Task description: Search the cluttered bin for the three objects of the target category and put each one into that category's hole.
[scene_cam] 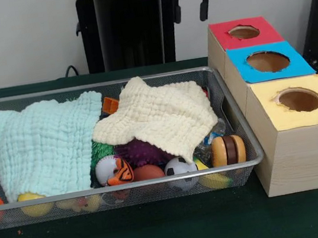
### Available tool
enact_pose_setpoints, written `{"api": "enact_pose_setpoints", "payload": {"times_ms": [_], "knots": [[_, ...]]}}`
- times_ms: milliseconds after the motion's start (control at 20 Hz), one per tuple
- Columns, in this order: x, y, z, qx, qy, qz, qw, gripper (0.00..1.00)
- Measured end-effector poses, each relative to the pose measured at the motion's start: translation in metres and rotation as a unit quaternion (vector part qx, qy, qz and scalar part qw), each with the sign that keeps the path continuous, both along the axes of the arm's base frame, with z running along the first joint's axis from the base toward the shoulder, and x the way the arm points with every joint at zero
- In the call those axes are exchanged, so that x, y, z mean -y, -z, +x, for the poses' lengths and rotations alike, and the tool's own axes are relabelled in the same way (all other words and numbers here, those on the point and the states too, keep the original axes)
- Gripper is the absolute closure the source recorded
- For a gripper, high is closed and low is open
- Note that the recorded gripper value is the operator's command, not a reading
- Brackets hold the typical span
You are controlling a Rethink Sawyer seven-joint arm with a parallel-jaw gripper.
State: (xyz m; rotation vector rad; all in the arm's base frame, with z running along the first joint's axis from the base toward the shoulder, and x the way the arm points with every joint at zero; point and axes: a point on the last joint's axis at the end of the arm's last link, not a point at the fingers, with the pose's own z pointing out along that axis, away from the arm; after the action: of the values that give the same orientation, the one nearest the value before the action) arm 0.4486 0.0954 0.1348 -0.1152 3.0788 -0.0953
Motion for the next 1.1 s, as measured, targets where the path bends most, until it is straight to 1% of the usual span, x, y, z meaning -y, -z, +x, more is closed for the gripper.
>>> {"api": "enact_pose_setpoints", "payload": {"times_ms": [50, 100, 150, 200, 450, 750, 800, 900, 950, 1050, 1100], "knots": [[0.006, 0.010, -0.001, 0.003, -0.001, -0.003, 1.0000, 0.00], [0.008, 0.015, -0.001, 0.005, -0.001, -0.004, 1.0000, 0.00], [0.013, 0.026, -0.003, 0.008, -0.003, -0.006, 0.9999, 0.00], [0.015, 0.031, -0.003, 0.010, -0.004, -0.007, 0.9999, 0.00], [0.031, 0.073, -0.012, 0.017, -0.005, -0.009, 0.9998, 0.00], [0.038, 0.112, -0.018, 0.020, -0.008, -0.005, 0.9998, 0.00], [0.038, 0.116, -0.017, 0.022, -0.009, -0.005, 0.9997, 0.00], [0.037, 0.124, -0.009, 0.038, -0.013, -0.004, 0.9992, 0.00], [0.037, 0.132, -0.002, 0.049, -0.015, -0.004, 0.9987, 0.00], [0.038, 0.139, 0.001, 0.057, -0.017, -0.006, 0.9982, 0.00], [0.039, 0.139, 0.001, 0.059, -0.017, -0.007, 0.9981, 0.00]]}}
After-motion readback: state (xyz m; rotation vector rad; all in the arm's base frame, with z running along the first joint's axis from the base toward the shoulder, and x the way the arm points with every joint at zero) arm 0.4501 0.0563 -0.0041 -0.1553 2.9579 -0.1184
